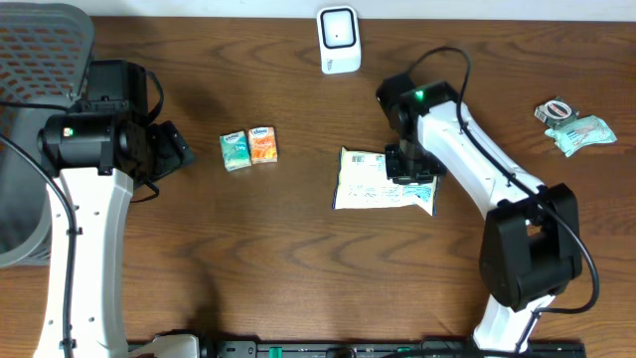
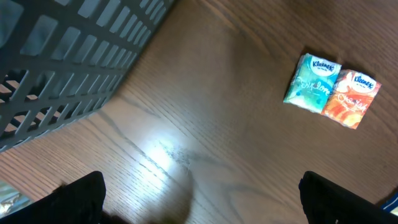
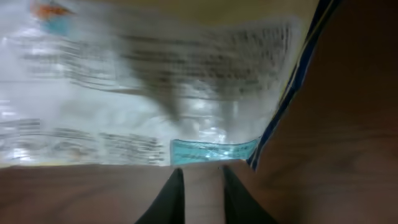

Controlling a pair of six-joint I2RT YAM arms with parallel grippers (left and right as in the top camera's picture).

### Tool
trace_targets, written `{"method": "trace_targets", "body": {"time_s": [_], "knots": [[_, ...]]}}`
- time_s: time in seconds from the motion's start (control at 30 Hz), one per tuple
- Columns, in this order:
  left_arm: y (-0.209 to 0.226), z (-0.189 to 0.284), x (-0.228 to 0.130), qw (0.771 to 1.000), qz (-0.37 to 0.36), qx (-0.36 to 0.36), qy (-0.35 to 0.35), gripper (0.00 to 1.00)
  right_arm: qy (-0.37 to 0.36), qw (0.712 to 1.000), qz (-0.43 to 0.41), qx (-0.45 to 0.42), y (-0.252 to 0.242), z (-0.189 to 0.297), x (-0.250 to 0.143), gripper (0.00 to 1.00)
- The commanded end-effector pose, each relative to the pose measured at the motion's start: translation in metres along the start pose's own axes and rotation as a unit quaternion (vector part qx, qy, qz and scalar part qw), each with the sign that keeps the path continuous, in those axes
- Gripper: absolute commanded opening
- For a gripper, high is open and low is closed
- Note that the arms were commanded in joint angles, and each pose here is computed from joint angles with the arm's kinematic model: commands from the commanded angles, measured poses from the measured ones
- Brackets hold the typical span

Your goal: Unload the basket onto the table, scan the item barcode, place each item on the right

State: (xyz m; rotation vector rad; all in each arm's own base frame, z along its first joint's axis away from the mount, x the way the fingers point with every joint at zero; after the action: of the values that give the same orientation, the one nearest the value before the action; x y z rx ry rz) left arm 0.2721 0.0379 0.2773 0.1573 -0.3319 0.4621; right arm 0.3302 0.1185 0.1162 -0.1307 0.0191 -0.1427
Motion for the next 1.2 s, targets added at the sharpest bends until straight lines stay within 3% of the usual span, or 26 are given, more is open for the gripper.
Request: {"method": "trace_targets", "body": {"time_s": [0.0,0.2,0.27,0.63,1.17], "knots": [[0.002,-0.001,0.001,1.0,0.006,0.006,0.001,0.98,0.002,1.0,-0.024,-0.006,-0.014,-0.029,-0.001,0.22],[0.002,-0.001,0.001,1.0,0.006,0.006,0.001,0.98,0.008,0.999,-0.053,-0.01,-0.033,-0.056,-0.002,0.18],[0.002,-0.001,0.001,1.0,0.006,0.006,0.001,0.98,0.01,0.998,-0.065,-0.01,-0.041,-0.053,0.002,0.22],[0.002,-0.001,0.001,1.0,0.006,0.006,0.001,0.98,0.036,0.997,-0.062,0.02,-0.052,-0.001,0.015,0.54],[0.002,-0.001,0.001,1.0,0.006,0.006,0.001,0.98,0.035,0.996,-0.034,0.071,-0.016,-0.041,0.0,0.55]]}}
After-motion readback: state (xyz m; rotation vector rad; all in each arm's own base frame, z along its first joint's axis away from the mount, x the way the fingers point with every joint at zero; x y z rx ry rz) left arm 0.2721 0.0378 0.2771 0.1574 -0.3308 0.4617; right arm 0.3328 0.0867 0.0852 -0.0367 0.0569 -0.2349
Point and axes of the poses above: each gripper's point midway between its finger pads, its own z axis back along the fingers, its own y axis along the line the jaws close on, x = y × z, the point moved 5 cm from there along z, back along the fingers, and after that the axes turned 7 degrees about -z, right-handed, at the moved point
